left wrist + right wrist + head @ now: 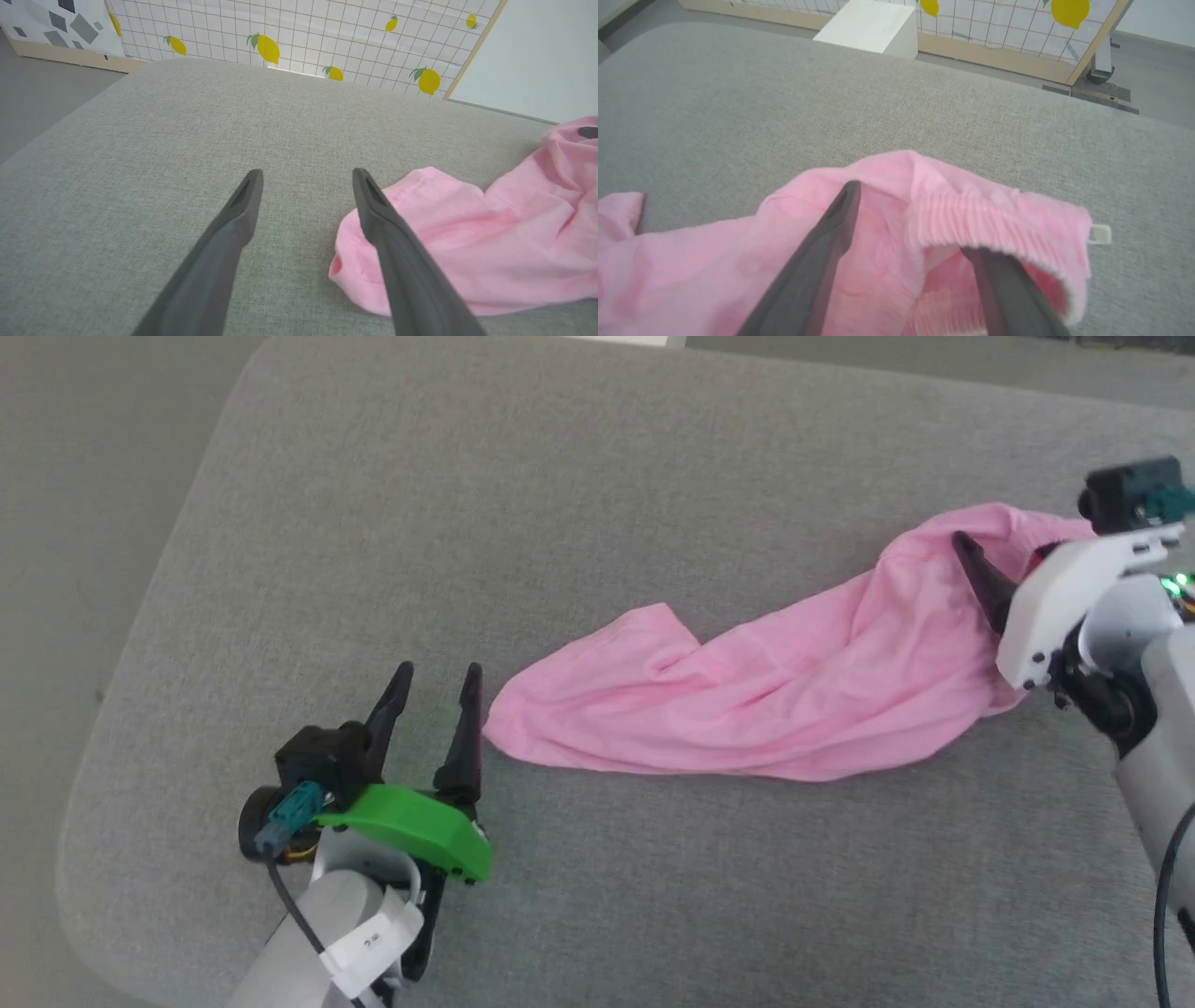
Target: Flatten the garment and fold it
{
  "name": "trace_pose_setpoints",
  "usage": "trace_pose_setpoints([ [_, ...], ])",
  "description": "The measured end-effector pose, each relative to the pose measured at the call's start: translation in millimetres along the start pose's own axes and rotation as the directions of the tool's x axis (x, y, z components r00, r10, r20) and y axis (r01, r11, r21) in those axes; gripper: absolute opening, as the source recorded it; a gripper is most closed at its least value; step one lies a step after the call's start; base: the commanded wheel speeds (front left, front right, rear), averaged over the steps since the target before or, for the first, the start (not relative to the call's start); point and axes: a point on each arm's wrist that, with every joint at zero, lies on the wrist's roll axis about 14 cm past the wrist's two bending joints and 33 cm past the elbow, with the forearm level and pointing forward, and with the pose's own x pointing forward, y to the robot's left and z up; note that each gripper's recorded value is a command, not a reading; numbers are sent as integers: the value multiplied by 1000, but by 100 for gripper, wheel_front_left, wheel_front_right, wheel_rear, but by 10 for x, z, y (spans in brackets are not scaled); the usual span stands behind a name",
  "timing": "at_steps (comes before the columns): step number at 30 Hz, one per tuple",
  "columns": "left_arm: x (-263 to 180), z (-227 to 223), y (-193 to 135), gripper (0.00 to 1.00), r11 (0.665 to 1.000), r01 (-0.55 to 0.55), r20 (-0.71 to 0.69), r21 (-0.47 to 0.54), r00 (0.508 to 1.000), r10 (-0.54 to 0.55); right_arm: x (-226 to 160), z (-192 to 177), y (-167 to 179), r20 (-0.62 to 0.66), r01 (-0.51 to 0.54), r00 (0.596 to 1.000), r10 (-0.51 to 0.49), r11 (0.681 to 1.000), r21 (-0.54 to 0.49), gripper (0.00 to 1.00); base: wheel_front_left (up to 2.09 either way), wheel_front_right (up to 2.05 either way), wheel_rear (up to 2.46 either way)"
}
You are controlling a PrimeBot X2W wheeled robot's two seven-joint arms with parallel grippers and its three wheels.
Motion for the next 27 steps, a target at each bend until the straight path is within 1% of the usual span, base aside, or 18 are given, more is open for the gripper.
trace_pose_setpoints([
  [4,-50,25,1,100,1000,4,6,4,1000,-4,-248,125,-117,145,35,989,-40,999,35,100,0,0,0],
  [7,-90,39,-27,100,1000,16,10,7,1000,-16,-457,128,-154,201,50,978,-58,998,45,100,0,0,0],
  [11,-132,78,-89,100,999,33,19,11,999,-34,-722,94,-91,237,42,970,-52,998,48,100,0,0,0],
  [14,-149,134,-144,100,999,46,32,12,998,-47,-915,19,-59,229,37,972,-49,998,55,100,0,0,0],
  [20,-182,225,-215,100,998,66,54,15,996,-67,-1231,-337,53,124,28,992,-38,996,81,100,0,0,0],
  [25,-189,213,-222,100,998,66,51,13,996,-67,-1317,-642,193,23,14,1000,-17,993,113,100,0,0,0],
  [27,-183,198,-224,100,998,67,44,12,997,-67,-1307,-701,261,2,3,1000,-3,992,129,100,0,0,0],
])
